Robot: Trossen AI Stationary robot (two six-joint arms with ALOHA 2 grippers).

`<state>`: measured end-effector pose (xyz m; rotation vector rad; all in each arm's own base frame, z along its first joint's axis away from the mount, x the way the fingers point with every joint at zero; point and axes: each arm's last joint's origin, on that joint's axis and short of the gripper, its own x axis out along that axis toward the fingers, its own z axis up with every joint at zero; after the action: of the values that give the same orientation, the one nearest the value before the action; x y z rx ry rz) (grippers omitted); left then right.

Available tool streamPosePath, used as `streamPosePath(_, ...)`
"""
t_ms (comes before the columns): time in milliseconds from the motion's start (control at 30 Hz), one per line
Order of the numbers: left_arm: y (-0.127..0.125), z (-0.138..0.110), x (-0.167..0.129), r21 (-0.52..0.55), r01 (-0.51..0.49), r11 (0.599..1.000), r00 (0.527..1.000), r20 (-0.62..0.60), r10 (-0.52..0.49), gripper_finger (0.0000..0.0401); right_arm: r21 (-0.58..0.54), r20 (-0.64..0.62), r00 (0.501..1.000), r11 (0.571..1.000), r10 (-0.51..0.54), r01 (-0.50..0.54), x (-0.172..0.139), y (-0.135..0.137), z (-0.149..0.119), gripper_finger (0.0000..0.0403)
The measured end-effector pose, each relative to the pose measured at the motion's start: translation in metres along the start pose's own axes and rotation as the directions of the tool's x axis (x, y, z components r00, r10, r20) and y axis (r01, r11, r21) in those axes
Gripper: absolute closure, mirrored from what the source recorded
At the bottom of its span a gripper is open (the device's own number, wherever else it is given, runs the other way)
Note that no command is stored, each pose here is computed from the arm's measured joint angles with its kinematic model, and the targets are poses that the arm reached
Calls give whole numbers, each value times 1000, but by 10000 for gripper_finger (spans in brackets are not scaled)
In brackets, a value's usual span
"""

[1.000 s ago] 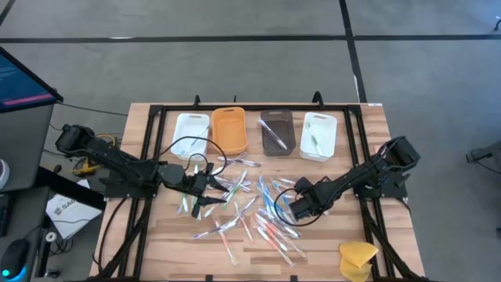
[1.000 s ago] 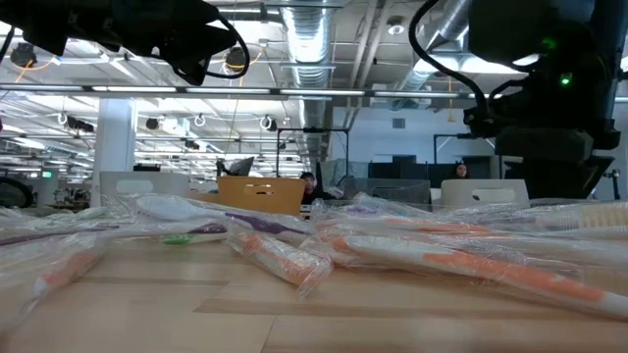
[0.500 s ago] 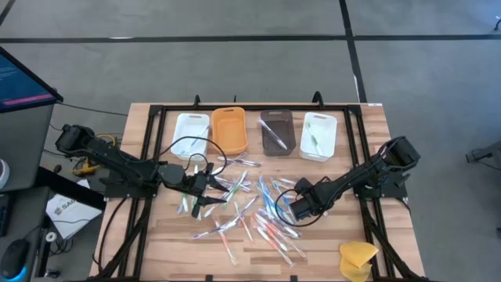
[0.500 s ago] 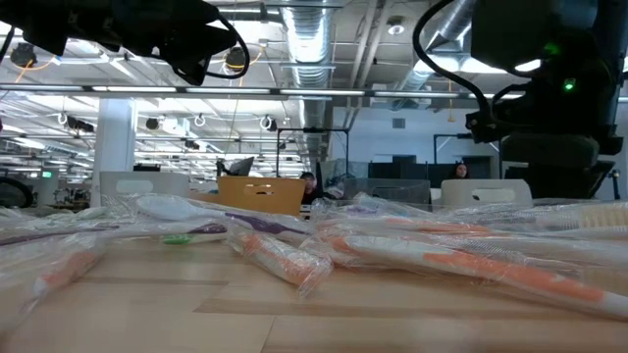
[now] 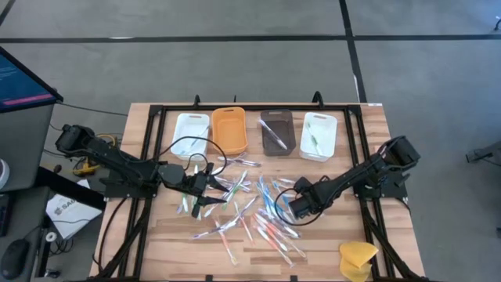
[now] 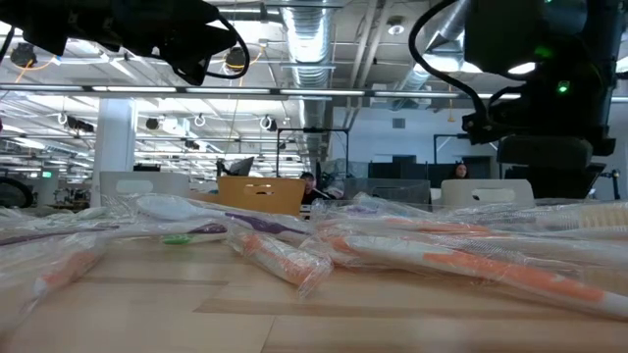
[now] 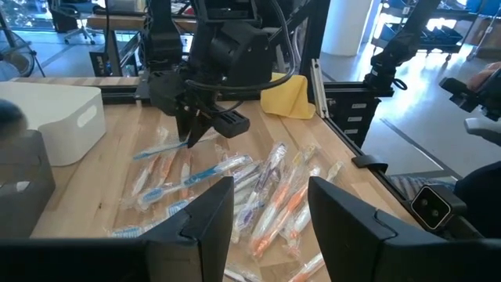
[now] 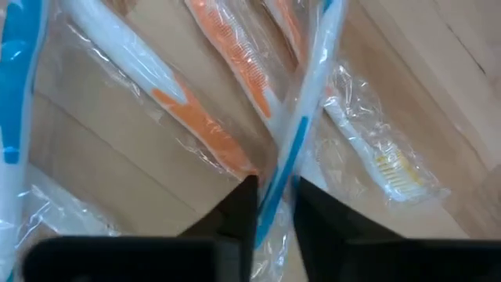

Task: Pick & Place Toothbrushes
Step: Put the blue toothbrush into the left white bin

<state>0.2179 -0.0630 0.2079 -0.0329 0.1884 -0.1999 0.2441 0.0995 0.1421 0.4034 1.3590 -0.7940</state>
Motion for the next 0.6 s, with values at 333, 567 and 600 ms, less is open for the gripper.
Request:
streamPosePath(333,0,0,0,8,1,1000,1000,-1,-1,243,-34,4,1000,999,-4,4,0,-1,1,395)
streamPosePath(567,1,0,0,11,-27,1000,1000,1,27,243,-58,19,1000,998,-13,14,-11,4,1,399)
streamPosePath(600,1,0,0,11,-36,999,999,2,36,243,-65,30,999,998,-21,23,-14,4,1,399)
